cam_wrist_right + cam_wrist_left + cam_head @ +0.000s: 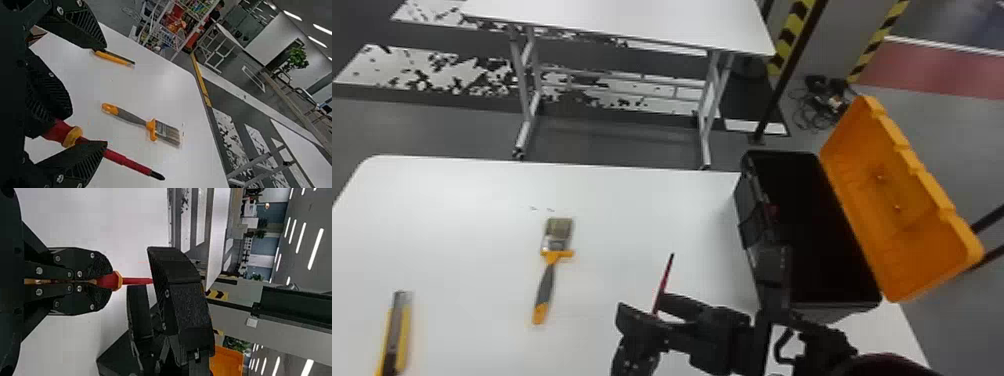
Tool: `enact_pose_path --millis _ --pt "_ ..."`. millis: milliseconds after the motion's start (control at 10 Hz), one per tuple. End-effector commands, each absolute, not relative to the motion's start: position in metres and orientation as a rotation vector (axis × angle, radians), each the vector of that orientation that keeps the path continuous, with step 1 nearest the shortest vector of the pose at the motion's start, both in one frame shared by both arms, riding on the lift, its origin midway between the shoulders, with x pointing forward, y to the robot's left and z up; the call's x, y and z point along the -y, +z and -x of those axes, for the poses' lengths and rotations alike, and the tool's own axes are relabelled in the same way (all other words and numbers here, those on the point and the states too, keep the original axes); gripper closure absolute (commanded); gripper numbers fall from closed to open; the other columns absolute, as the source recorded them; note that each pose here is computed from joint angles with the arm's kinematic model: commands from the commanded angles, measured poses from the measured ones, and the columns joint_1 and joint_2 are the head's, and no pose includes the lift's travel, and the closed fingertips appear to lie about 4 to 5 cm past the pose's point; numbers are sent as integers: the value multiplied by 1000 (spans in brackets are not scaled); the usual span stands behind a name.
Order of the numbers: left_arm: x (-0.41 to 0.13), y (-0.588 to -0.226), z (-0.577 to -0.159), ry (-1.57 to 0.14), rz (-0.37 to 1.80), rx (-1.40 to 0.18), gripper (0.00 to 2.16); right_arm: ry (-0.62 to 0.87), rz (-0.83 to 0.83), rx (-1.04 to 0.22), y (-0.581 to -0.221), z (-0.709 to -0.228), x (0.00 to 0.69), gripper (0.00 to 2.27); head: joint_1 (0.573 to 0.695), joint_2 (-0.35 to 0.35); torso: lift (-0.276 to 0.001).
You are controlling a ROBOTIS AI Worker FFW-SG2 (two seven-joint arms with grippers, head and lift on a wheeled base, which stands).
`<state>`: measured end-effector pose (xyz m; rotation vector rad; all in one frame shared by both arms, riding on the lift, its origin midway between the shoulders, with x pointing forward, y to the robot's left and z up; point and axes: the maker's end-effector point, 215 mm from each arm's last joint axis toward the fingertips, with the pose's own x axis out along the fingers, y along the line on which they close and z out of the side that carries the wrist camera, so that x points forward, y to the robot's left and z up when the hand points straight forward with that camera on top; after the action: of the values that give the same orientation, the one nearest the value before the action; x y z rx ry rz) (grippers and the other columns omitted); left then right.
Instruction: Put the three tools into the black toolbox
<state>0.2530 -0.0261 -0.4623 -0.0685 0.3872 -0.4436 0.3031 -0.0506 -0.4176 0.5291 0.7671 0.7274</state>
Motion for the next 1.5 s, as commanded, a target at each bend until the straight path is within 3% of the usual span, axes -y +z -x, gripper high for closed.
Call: enact_pose_path --millis 0,900,1400 --pt "30 -461 -251 -451 69 -385 1895 735 -525 -770 -421 -304 46 144 695 -169 -51" --pt "20 -464 -254 -380 -16 -366 1895 712 -513 -742 -417 -316 58 171 695 -150 -51" --pt "25 -458 -251 -378 -17 -352 1895 678 -496 -730 -417 -327 76 171 695 -196 -51"
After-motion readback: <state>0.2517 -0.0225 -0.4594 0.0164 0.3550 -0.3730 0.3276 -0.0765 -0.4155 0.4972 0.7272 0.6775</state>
